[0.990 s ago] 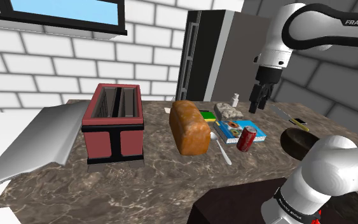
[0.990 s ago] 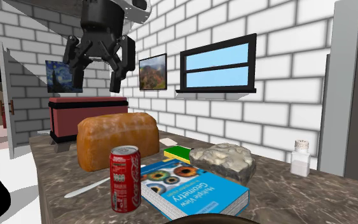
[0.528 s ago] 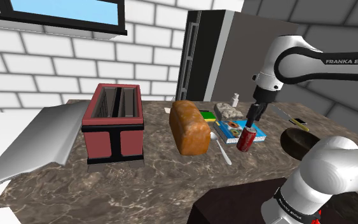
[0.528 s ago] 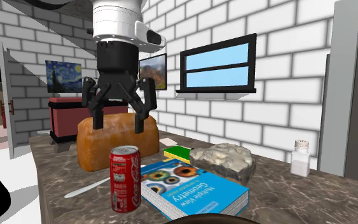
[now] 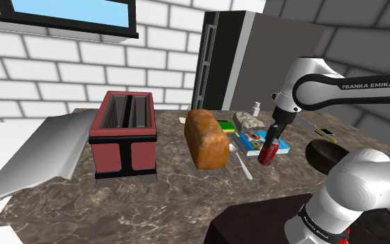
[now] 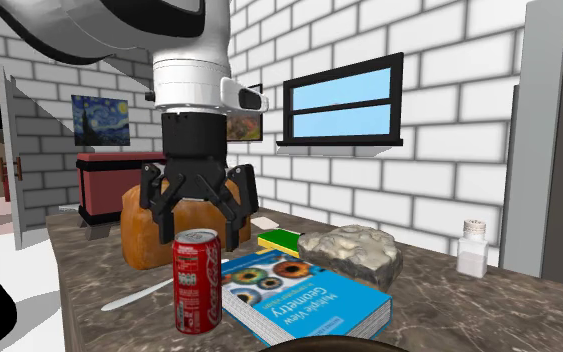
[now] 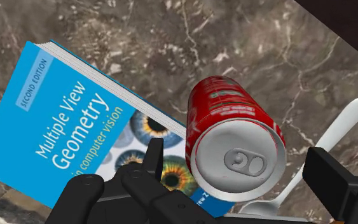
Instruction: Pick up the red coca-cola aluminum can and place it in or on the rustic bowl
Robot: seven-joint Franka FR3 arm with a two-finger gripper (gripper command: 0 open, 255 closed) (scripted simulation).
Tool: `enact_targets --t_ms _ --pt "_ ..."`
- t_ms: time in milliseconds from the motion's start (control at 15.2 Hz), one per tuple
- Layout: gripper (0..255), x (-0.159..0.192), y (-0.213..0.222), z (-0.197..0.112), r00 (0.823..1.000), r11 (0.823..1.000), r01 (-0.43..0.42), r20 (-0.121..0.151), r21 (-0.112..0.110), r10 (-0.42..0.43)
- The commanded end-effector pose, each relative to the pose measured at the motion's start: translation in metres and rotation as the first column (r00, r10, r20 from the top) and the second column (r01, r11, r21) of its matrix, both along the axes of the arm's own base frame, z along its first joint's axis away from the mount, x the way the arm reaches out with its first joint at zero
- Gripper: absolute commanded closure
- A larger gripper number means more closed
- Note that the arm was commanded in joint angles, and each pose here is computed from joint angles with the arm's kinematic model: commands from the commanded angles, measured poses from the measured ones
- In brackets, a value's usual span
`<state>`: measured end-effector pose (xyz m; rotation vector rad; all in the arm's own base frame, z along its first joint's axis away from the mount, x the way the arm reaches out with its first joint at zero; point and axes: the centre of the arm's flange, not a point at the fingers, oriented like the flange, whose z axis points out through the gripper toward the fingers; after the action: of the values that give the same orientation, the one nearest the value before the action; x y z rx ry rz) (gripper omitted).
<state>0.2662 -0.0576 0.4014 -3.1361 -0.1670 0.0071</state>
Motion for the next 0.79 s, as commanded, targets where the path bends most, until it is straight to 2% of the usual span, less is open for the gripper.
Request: enact_targets --t_ms 0,528,594,726 --pt "0 -0.0008 0.0003 -0.0145 1.0 1.0 0.0 0.001 0.0 0.0" --pt "0 -0.0008 0.0004 -0.0145 1.0 1.0 0.0 0.001 0.0 0.0" --pt "255 -0.0008 0.0004 -0.0145 1.0 1.0 0.0 0.001 0.0 0.0" --pt "255 -0.0008 0.0003 -0.0145 1.0 1.0 0.0 0.001 0.0 0.0"
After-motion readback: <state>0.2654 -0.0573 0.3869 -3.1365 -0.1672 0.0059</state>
